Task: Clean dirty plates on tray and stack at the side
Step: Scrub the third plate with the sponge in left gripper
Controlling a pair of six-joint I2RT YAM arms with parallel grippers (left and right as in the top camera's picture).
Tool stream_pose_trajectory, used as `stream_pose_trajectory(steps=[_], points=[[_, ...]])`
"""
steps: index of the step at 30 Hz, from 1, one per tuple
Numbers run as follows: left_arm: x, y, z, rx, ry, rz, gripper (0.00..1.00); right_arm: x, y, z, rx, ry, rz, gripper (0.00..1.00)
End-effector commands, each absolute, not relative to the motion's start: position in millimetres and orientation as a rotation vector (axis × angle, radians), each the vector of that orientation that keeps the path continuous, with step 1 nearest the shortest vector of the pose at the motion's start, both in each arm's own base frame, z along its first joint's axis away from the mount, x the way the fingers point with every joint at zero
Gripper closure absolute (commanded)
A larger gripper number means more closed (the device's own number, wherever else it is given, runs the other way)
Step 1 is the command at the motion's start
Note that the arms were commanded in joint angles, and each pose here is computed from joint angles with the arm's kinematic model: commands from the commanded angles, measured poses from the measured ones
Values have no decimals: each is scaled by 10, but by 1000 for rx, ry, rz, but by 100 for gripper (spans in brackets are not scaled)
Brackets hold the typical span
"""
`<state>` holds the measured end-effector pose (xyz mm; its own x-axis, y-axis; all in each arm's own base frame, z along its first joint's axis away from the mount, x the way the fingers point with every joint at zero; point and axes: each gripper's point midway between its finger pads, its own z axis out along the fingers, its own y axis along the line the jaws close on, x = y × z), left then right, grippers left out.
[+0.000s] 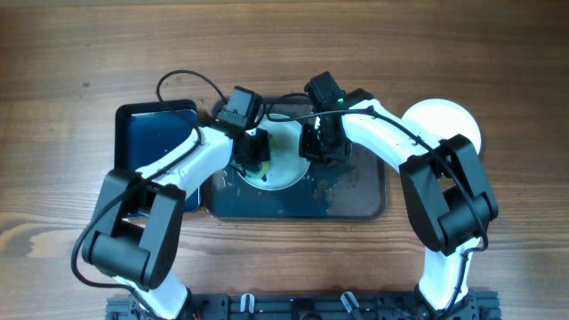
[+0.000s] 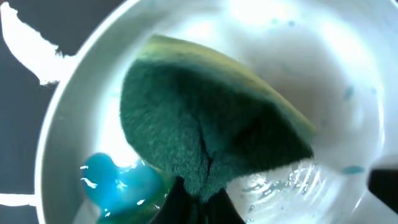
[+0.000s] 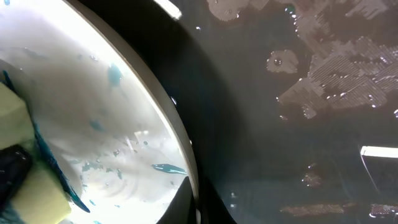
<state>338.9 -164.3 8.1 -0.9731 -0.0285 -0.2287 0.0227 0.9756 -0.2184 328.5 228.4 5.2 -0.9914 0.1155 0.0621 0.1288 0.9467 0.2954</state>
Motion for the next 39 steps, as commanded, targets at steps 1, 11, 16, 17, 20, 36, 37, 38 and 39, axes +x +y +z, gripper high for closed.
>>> stream_pose_trajectory(steps=[1, 11, 16, 17, 20, 36, 37, 38, 39], points=[[3044, -2084, 8, 405, 2906, -514, 96, 3254, 2326, -3, -182, -3029, -492, 96], [3362, -1848, 33, 187, 2844, -290, 96, 3253, 2326, -3, -182, -3029, -493, 95], [3930, -1340, 223, -303, 2577, 0, 96, 3253, 2326, -3, -177, -3030, -493, 96], [3988, -1322, 256, -323, 2547, -1, 96, 3253, 2326, -3, -177, -3030, -493, 96], [3987, -1301, 247, -329, 2547, 4, 96, 3252, 2326, -2, -170, -3031, -493, 96], [3459, -1988, 194, 228, 2837, -467, 96, 3244, 2336, 1, -143, -3028, -503, 96], [3582, -1793, 170, 122, 2813, -300, 96, 3241, 2334, 0, -143, -3027, -501, 96], [3713, -1543, 177, -8, 2763, -105, 96, 3241, 2333, 0, -143, -3028, -501, 96], [3766, -1413, 195, -74, 2730, -10, 96, 3241, 2333, 2, -143, -3028, -501, 96]])
